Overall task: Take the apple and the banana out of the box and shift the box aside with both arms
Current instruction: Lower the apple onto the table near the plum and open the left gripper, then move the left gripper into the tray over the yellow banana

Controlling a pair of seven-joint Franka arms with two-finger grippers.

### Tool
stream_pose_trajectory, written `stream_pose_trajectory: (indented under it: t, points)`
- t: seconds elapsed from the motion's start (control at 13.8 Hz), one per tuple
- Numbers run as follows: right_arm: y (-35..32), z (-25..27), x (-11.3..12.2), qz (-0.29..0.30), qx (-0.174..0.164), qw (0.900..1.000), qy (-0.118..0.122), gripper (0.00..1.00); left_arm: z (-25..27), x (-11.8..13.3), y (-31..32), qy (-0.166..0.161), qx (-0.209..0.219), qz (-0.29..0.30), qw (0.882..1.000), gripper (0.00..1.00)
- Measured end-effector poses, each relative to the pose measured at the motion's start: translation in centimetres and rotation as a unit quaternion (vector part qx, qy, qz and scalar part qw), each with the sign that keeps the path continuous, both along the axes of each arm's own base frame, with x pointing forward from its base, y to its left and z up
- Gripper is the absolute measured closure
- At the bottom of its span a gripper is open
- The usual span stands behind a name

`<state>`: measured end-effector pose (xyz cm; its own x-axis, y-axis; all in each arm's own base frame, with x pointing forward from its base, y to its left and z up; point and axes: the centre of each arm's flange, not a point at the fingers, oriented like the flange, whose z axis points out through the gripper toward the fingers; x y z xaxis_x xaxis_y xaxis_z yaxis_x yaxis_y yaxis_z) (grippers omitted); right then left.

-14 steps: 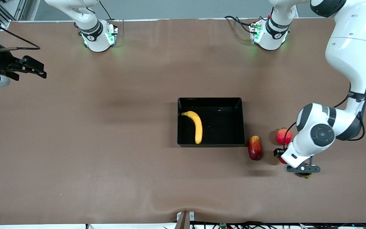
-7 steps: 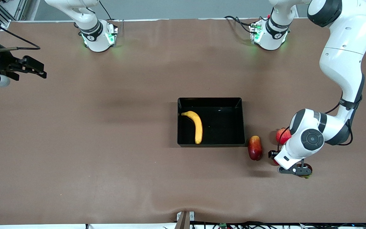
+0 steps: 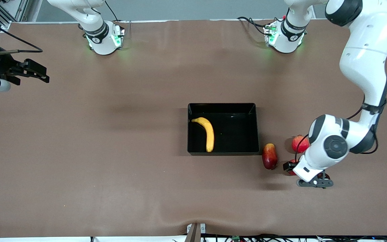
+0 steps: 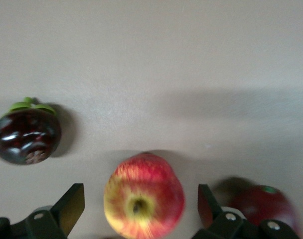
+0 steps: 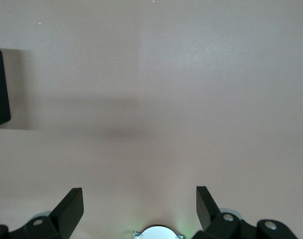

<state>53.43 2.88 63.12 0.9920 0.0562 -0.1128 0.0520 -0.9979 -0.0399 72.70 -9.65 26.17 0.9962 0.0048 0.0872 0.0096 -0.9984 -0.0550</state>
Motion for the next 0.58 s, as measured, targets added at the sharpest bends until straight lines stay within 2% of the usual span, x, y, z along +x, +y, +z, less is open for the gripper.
stream_pose_trajectory:
  t: [0.29,0.43,0.58]
  points:
    - [0.0,0.0,0.0,0.0,0.0,1.0,0.0,0.0,9.8,-1.6,-3.7,0.002,-0.026,0.002,1.0,0.0]
    - [0.0,0.0,0.0,0.0,0.0,1.0,0.0,0.0,12.2,-3.3,-8.0,0.011,-0.042,0.017,0.999,0.0]
    - [0.0,0.0,0.0,0.0,0.0,1.0,0.0,0.0,12.1,-5.4,-13.6,0.021,-0.05,0.041,0.998,0.0]
